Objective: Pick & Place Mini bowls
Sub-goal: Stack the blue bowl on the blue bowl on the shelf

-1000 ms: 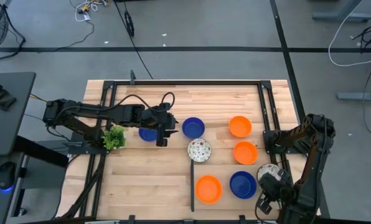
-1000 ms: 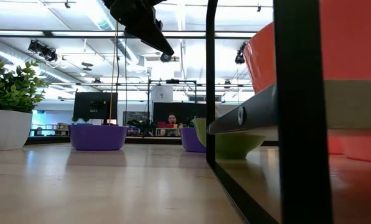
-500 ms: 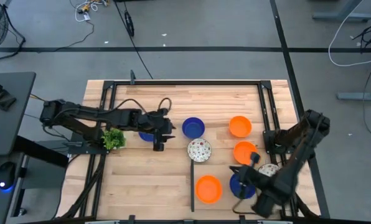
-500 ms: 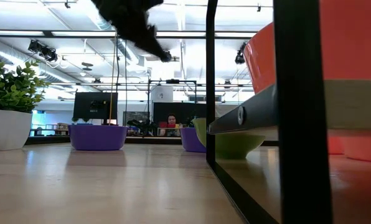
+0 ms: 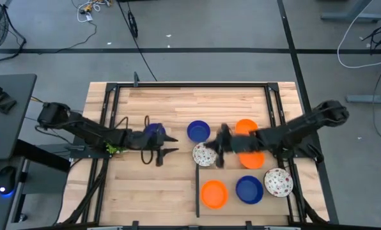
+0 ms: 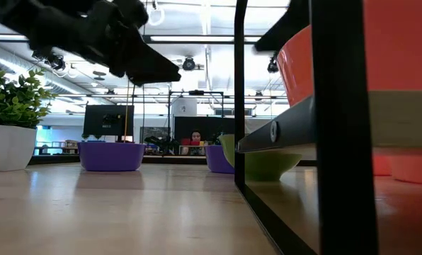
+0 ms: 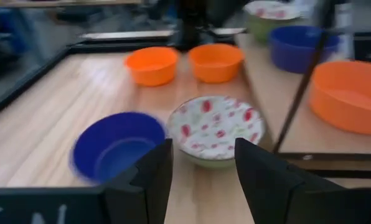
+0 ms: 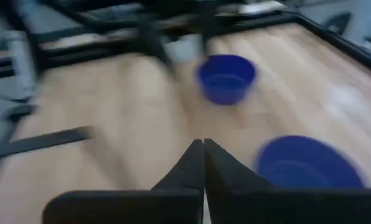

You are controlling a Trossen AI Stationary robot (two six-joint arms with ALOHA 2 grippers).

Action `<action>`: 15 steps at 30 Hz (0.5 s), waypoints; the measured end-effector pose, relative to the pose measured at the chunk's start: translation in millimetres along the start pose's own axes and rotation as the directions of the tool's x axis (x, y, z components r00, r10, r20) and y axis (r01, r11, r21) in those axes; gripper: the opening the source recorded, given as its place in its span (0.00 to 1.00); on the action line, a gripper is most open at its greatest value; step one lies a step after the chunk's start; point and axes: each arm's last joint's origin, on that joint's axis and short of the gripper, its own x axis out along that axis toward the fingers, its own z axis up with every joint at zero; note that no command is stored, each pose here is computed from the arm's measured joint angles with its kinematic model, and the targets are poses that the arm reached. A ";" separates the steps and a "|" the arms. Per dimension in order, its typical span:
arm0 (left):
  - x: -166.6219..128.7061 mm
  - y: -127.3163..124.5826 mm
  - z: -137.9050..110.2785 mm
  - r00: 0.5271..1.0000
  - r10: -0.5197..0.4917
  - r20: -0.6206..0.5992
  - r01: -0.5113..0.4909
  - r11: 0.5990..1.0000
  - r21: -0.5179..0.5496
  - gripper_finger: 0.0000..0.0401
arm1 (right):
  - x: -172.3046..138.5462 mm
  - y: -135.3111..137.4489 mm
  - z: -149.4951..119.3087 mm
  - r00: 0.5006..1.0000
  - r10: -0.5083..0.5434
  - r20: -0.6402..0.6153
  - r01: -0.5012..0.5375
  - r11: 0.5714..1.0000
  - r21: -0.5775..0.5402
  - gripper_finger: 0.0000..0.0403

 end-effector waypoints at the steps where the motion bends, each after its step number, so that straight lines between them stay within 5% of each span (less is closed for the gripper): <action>1: -2.2 -2.8 -3.0 0.999 0.036 -0.004 -0.036 0.999 -0.007 0.44 | 5.6 -12.3 3.2 1.000 -0.020 -0.006 0.020 1.000 0.003 0.02; 5: -6.0 -13.5 -10.2 0.989 0.138 -0.044 -0.139 0.990 -0.028 0.44 | 21.7 -56.5 11.0 0.993 -0.088 -0.075 0.090 0.996 0.019 0.10; 15: -7.6 -22.3 -13.1 0.989 0.142 -0.052 -0.144 0.988 -0.049 0.44 | 54.7 -117.2 26.2 0.901 -0.175 -0.398 0.182 0.983 -0.020 0.36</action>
